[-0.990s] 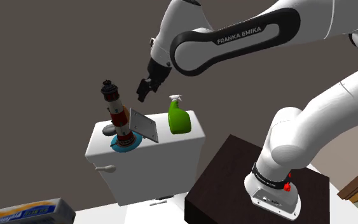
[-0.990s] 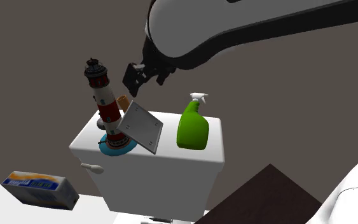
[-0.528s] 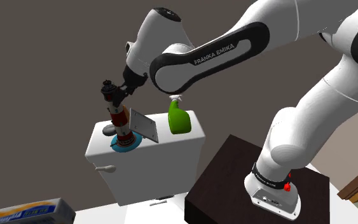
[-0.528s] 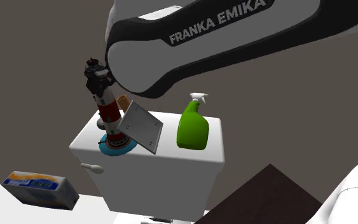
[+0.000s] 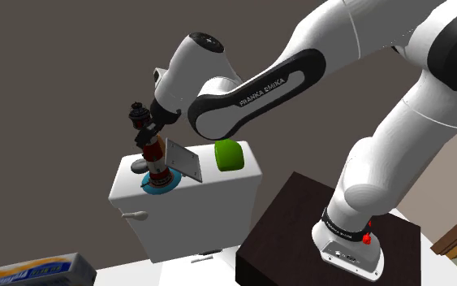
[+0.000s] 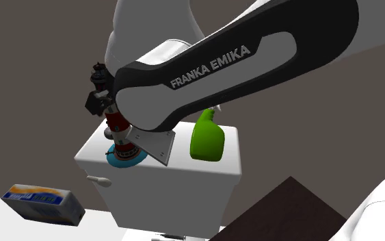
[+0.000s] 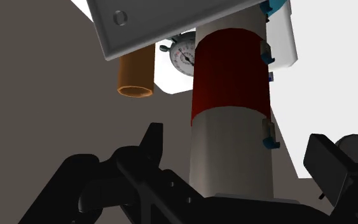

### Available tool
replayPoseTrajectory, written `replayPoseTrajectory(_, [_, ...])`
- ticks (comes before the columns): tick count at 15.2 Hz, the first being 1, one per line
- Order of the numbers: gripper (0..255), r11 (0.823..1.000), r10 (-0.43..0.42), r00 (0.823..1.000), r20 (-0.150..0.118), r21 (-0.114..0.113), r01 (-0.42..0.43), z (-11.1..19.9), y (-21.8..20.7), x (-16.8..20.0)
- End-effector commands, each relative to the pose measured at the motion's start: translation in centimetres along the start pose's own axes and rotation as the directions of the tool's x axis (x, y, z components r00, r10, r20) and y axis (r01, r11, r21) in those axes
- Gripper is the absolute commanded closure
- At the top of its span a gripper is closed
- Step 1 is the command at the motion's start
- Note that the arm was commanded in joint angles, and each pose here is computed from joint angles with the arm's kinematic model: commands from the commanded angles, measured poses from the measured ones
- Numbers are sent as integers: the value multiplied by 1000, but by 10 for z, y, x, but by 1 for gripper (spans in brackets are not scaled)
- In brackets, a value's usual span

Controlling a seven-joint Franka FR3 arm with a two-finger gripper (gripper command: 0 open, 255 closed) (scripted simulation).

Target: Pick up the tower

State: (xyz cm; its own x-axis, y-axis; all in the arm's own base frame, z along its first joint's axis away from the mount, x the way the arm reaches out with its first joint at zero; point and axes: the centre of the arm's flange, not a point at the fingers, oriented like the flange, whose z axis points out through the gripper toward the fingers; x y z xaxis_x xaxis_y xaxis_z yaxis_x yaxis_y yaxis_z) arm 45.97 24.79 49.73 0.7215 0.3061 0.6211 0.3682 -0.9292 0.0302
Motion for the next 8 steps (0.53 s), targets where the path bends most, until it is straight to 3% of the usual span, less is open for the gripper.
replayPoseTrajectory(1, [0,1000,0,1000,-1,0,0,7,0,-5])
replayPoseTrajectory(3, [0,1000,0,1000,-1,0,0,7,0,-5])
replayPoseTrajectory(4, [255,1000,0,1000,-1,0,0,6,0,-6])
replayPoseTrajectory(8, [255,1000,0,1000,-1,0,0,6,0,-6])
